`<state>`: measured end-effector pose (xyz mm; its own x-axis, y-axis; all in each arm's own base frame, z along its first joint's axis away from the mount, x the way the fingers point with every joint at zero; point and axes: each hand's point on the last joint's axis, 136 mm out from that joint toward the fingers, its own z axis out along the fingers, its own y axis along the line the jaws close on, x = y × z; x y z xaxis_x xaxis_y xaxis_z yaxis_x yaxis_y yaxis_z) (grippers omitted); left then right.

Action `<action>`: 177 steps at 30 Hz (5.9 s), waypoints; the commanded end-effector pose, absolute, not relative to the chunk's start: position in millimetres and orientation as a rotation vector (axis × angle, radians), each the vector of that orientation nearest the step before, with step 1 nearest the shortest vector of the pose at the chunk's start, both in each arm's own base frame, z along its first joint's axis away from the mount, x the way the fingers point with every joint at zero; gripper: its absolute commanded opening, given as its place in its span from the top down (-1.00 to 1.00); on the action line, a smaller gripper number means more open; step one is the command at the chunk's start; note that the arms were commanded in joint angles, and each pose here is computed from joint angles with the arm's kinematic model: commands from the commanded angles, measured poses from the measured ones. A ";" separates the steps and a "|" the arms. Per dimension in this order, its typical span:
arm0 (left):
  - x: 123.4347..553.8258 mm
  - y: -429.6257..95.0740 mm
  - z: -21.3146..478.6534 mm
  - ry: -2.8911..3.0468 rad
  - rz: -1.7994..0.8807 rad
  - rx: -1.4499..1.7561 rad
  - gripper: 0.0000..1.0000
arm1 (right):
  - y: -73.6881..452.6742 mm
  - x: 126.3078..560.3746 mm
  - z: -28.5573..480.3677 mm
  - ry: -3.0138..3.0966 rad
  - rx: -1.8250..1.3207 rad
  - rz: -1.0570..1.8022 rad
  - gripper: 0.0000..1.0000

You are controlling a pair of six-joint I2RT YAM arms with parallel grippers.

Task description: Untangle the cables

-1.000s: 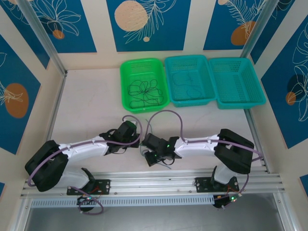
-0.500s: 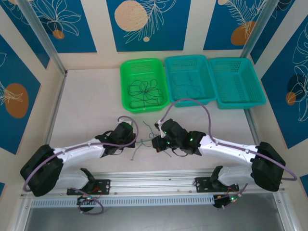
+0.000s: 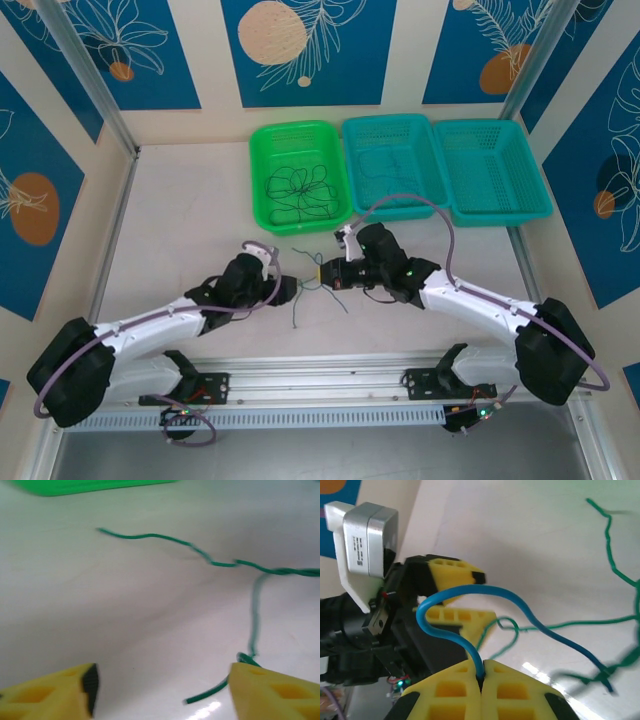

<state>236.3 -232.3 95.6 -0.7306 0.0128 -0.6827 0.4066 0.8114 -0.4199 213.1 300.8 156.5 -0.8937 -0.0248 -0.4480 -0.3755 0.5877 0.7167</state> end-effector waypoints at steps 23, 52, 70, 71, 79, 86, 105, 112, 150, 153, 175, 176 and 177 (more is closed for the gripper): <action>172.3 -287.8 203.3 1.768 -1.172 0.882 -0.82 | 237.6 251.6 223.5 2.261 -0.118 1.200 1.00; 201.5 -269.9 226.2 1.825 -0.871 0.754 -0.91 | -129.0 555.4 163.7 2.203 0.876 0.208 0.43; 209.7 -272.0 196.0 1.974 -0.875 0.677 -0.94 | 8.1 405.6 273.6 2.070 0.582 0.607 0.13; 212.6 -270.7 191.6 2.004 -0.861 0.651 -0.94 | 25.0 389.4 275.8 2.077 0.526 0.656 0.13; 238.3 -262.6 158.7 2.197 -0.795 0.357 -0.96 | 151.3 275.5 241.0 2.305 0.081 0.902 0.13; 244.8 -264.8 136.9 2.297 -0.798 0.220 -0.96 | 225.8 208.5 163.0 2.515 -0.428 0.862 0.11; 240.2 -257.2 112.3 2.404 -0.759 0.147 -0.95 | 289.4 190.6 93.8 2.662 -0.726 0.959 0.98; 251.0 -272.3 106.3 2.415 -0.832 0.046 -0.93 | 294.8 178.1 112.8 2.555 -0.739 1.116 1.00; 259.3 -205.7 56.7 2.433 -0.601 -0.282 1.00 | 176.6 214.8 226.7 2.056 -0.183 1.092 1.00; 259.1 -196.3 58.0 2.426 -0.590 -0.302 1.00 | 135.2 227.0 223.3 2.049 0.043 0.978 1.00; 254.3 -132.9 66.2 2.366 -0.478 -0.399 1.00 | -9.6 244.2 192.1 1.985 0.973 0.724 1.00; 254.1 -130.7 66.4 2.365 -0.474 -0.401 1.00 | -11.2 244.7 194.5 1.977 0.976 0.718 1.00; 254.1 -128.0 66.5 2.365 -0.467 -0.403 1.00 | -13.8 245.1 197.6 1.961 0.987 0.712 1.00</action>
